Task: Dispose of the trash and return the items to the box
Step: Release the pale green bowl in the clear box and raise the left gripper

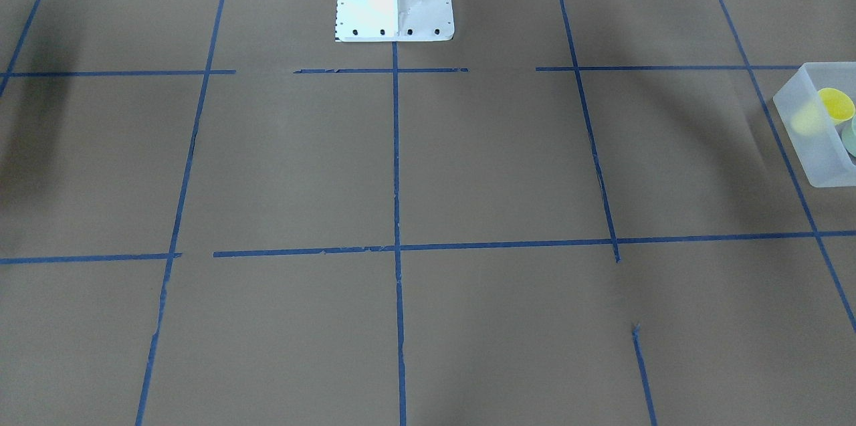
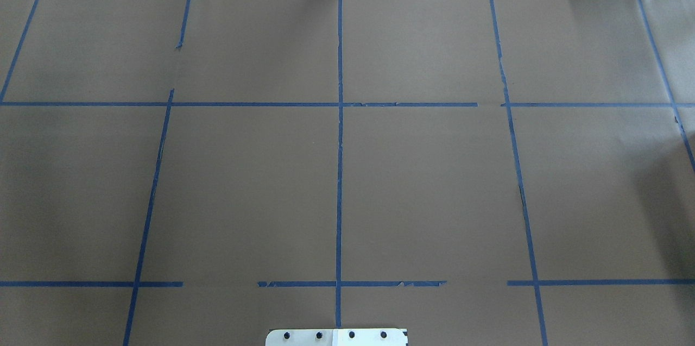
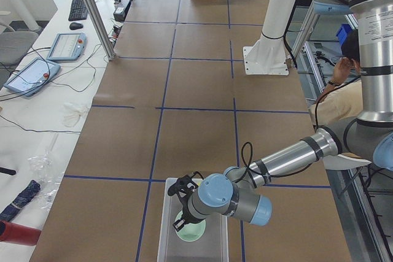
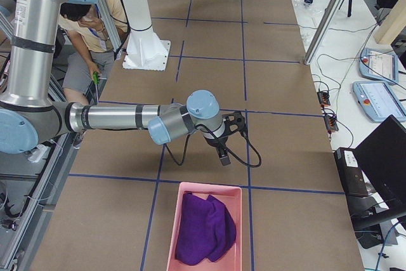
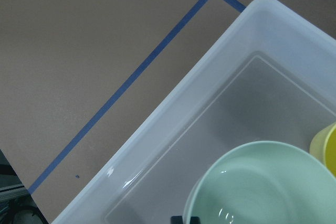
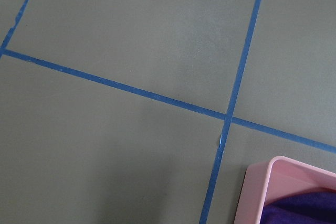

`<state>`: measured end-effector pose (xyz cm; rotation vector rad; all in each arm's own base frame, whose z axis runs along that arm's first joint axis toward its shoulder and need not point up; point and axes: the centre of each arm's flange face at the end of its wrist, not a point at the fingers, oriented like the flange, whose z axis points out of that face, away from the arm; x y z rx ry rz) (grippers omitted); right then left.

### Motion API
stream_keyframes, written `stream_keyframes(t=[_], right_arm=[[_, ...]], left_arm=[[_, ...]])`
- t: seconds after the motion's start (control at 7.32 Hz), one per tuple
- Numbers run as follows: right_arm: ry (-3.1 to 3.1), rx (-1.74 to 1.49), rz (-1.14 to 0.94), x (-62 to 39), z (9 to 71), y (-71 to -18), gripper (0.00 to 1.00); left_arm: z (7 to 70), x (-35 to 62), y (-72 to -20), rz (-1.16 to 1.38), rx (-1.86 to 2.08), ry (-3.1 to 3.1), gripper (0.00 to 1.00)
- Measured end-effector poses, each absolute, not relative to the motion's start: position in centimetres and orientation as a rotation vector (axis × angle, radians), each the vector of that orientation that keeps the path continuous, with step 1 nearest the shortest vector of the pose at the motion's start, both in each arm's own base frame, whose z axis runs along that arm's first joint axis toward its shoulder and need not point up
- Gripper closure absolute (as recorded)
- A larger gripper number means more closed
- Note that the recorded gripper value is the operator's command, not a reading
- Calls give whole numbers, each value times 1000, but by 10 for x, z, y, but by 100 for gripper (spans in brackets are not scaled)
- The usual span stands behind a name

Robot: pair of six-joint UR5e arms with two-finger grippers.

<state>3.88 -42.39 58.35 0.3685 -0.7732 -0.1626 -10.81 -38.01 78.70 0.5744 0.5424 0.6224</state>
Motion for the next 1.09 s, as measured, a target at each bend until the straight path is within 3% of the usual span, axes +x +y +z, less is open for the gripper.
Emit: stream_keyframes(t=[0.41,0.55,0.82,1.09], right_arm=[[-775,365,-156,39,581,-427,0],[-776,358,-152,39,579,-428,0],[-779,299,-131,37,574,-427,0],[-781,189,-88,37,562,-419,0]], left_arm=[[730,-107,-404,498,601,556,31],[699,-105,-418,446,577,575,0],[612,-103,-445,344,482,631,0],[581,-93,-443,227,295,705,0]])
